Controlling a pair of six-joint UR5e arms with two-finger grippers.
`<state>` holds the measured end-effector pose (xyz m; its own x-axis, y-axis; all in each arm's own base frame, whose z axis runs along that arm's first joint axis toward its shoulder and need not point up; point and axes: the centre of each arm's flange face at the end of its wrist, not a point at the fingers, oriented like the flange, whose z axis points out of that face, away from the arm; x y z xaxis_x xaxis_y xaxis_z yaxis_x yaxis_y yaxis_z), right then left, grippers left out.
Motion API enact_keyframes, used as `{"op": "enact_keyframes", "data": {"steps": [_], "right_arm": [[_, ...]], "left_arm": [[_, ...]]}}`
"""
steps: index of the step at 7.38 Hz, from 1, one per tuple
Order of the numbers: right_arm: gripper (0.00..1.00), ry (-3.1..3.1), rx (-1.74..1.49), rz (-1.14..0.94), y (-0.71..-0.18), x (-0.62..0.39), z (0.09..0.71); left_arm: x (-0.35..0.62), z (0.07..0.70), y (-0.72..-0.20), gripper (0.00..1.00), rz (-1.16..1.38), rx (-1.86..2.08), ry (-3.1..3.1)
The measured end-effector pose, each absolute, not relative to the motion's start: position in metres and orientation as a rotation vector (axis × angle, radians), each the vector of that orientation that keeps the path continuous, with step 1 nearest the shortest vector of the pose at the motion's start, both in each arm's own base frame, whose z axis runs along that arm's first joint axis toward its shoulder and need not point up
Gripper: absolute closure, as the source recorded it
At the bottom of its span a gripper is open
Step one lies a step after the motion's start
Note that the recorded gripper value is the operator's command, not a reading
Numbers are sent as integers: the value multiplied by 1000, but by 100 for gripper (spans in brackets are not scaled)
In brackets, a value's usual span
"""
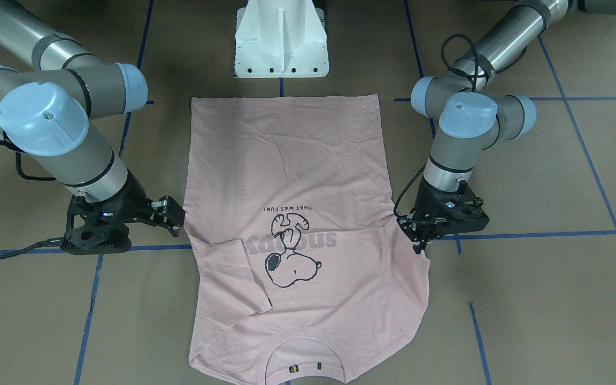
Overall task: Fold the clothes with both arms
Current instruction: 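Fold the other sleeve inward with the left gripper while the right gripper withdraws, then open the left gripper off the folded sleeve and raise both grippers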
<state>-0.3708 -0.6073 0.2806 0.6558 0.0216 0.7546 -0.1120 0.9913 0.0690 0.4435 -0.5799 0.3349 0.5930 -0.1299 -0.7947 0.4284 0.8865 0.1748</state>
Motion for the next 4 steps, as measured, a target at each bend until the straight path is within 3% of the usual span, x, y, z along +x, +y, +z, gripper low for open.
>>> {"op": "enact_keyframes", "data": {"steps": [4], "right_arm": [[0, -851, 110, 75, -606, -372, 284]], "left_arm": [[521, 273, -606, 100, -419, 292, 913]]}}
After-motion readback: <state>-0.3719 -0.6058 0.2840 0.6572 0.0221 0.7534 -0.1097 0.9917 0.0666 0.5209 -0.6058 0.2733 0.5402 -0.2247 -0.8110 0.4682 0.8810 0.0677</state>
